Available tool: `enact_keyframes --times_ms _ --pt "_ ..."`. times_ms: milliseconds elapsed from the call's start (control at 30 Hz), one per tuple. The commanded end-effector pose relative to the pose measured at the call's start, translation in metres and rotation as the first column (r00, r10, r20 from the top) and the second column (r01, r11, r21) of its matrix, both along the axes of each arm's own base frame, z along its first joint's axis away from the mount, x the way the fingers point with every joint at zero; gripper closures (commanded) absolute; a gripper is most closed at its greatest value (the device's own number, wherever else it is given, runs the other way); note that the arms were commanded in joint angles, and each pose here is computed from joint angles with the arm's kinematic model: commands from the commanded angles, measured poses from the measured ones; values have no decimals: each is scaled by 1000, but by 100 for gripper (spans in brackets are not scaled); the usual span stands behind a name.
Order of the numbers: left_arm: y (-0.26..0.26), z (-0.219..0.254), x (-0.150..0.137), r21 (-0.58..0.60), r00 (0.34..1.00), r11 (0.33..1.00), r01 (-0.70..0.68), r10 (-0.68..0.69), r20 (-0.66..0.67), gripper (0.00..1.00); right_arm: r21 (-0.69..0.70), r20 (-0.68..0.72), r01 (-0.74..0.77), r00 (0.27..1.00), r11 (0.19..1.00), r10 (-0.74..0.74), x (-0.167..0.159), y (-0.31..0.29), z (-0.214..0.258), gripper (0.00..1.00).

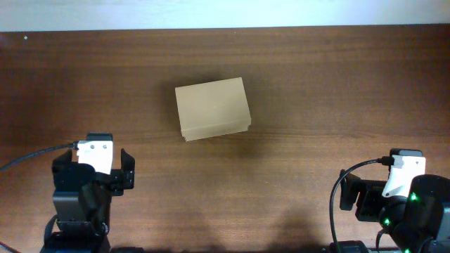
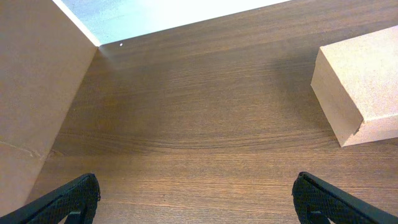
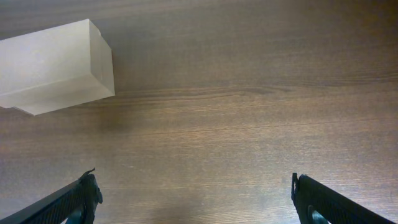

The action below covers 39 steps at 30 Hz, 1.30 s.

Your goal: Pack container

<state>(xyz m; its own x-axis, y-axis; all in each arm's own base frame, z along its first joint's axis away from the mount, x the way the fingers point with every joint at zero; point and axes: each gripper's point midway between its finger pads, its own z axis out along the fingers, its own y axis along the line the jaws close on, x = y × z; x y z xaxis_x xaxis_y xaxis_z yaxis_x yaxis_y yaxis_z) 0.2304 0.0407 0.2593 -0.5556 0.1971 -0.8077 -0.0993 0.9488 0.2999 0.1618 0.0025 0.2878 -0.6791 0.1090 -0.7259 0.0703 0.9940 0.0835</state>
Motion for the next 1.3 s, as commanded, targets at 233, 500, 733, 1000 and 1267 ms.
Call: enact_keyframes --times_ms 233,500,733,1000,1267 --pt "2 -3 -1 8 1000 1000 -10 10 -7 1 -30 158 81 985 996 -75 28 -16 21 1" --pt "2 -3 -1 8 1000 1000 -10 10 -7 1 -11 360 155 922 988 -141 51 -30 -8 1" --pt "2 -3 -1 8 1000 1000 -10 10 -7 1 11 454 127 883 992 -118 51 -25 -83 1" --pt "2 -3 -1 8 1000 1000 -10 10 -8 1 10 454 129 883 992 -120 50 -25 -119 1" --pt "2 -3 -1 8 1000 1000 -10 10 -7 1 -10 381 159 914 987 -143 53 -31 -157 1"
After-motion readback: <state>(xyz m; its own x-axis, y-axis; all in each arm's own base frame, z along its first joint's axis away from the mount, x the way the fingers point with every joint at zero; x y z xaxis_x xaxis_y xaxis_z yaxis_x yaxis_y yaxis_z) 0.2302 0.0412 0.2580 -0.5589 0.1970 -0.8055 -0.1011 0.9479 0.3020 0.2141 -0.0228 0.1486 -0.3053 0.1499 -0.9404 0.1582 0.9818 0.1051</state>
